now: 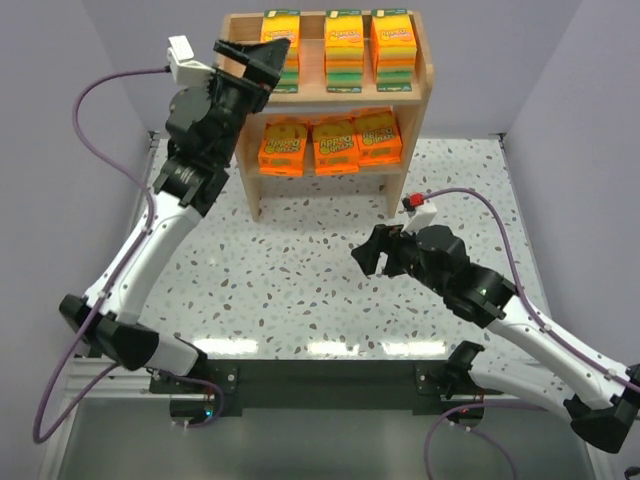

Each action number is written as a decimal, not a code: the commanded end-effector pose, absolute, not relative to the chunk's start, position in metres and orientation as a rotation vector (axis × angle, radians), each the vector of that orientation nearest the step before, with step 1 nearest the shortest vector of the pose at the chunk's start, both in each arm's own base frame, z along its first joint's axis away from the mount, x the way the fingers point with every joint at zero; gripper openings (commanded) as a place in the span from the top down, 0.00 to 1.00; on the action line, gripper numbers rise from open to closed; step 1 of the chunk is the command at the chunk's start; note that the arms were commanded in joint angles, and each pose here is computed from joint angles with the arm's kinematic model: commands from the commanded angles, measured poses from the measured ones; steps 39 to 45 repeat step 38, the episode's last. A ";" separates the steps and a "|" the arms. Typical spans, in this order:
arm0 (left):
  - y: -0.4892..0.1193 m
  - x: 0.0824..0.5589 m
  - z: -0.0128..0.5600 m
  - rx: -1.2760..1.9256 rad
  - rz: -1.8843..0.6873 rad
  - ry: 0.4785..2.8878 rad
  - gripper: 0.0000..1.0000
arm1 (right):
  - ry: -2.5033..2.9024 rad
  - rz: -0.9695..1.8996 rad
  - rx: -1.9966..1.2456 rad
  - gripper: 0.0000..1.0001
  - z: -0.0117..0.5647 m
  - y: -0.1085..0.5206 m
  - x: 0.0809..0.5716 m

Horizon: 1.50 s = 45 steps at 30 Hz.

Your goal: Place and organize the cleaning sponges onto the shelf

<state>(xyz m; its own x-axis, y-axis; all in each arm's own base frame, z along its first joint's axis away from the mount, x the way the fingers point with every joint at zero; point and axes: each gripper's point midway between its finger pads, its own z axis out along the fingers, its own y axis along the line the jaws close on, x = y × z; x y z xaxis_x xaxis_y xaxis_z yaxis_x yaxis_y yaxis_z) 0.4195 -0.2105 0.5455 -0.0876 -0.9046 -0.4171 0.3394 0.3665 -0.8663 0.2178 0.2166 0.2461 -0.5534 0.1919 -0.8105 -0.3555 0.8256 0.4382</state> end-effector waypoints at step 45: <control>-0.134 0.176 0.360 0.210 -0.741 1.660 0.00 | 1.965 0.421 0.116 0.01 0.238 0.098 0.182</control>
